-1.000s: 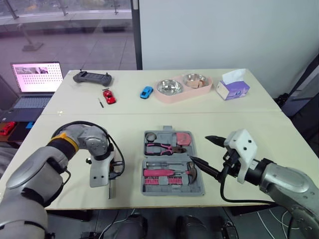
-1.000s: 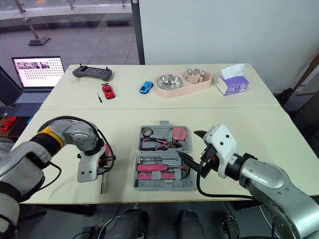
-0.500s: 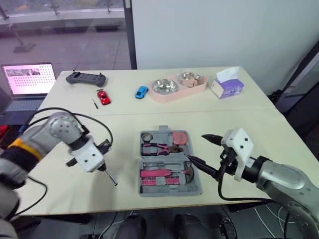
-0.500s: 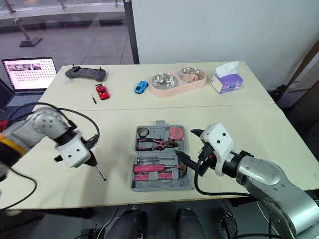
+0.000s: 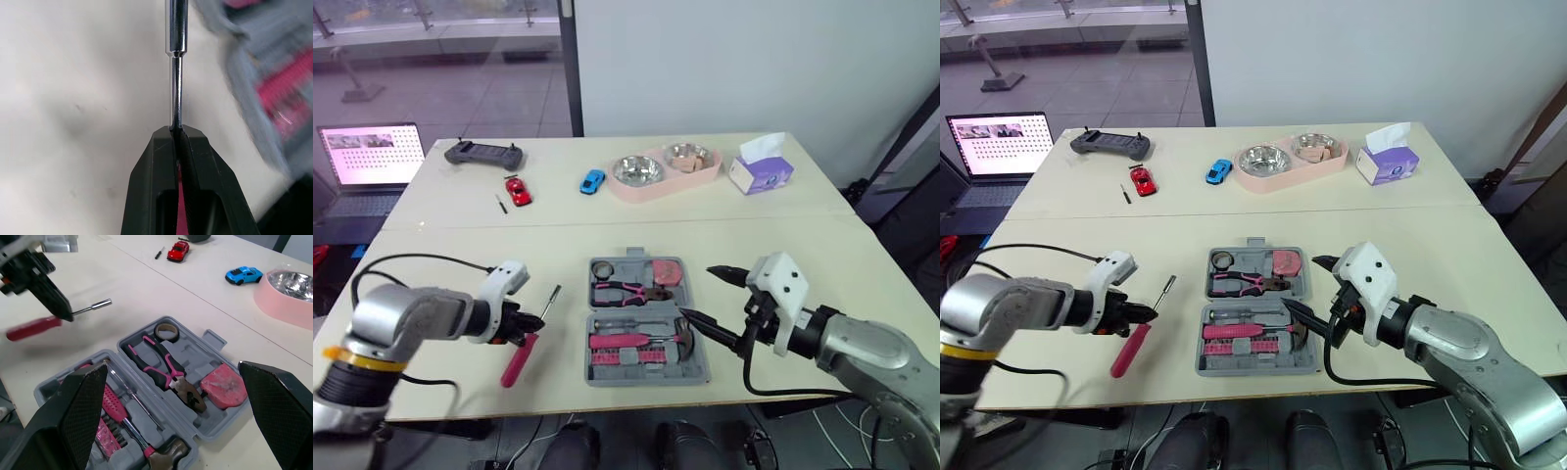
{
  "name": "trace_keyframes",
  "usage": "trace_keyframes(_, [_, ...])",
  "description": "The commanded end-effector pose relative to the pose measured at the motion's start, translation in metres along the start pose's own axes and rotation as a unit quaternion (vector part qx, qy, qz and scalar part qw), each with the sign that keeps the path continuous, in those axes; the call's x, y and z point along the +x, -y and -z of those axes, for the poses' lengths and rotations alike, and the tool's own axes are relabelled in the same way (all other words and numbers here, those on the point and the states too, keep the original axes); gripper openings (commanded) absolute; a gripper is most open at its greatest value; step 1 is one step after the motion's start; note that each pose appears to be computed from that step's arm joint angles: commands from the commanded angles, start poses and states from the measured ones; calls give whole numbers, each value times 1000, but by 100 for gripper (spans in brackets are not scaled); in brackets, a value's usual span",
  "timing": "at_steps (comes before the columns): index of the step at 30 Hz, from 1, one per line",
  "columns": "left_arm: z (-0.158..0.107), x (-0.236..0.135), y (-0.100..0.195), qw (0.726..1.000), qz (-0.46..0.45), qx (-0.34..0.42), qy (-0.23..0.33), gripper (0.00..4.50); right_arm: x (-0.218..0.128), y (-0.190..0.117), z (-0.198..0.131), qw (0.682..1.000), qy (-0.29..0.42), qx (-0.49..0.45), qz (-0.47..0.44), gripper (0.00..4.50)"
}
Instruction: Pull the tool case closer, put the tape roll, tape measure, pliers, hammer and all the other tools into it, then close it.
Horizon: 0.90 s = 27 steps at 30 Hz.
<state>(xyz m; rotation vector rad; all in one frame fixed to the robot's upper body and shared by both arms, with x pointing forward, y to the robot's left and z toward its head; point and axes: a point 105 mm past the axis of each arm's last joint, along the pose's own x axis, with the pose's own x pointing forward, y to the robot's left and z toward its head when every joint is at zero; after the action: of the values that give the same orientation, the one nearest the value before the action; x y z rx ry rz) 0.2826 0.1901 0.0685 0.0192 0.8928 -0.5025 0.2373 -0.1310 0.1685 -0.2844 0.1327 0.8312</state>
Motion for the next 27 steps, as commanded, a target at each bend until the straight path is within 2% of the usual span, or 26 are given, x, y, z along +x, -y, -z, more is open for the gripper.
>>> trace_keyframes(1, [1, -1, -7, 996, -83, 6, 32, 1, -1, -2, -7, 1000, 11, -15, -3, 450])
trace_keyframes(7, [32, 19, -15, 991, -134, -21, 15, 1, -2, -1, -6, 1000, 10, -12, 0, 450])
trace_keyframes(15, [37, 44, -7, 991, -123, -49, 20, 1, -3, 0, -6, 1000, 10, -7, 11, 450])
trace_keyframes(18, [30, 42, -5, 991, -119, -45, 36, 113, -4, 1, -6, 1000, 9, -7, 16, 450])
trace_keyframes(23, [4, 24, -1, 989, -104, -38, 101, 338, -6, 3, -4, 1000, 8, -3, 23, 450])
trace_keyframes(25, [-3, 13, -1, 986, -109, -20, 121, 444, -6, 3, -4, 1000, 7, -1, 24, 450])
trace_keyframes(27, [-10, 0, 1, 983, -118, 12, 140, 449, -6, 3, -3, 1000, 6, 1, 25, 450])
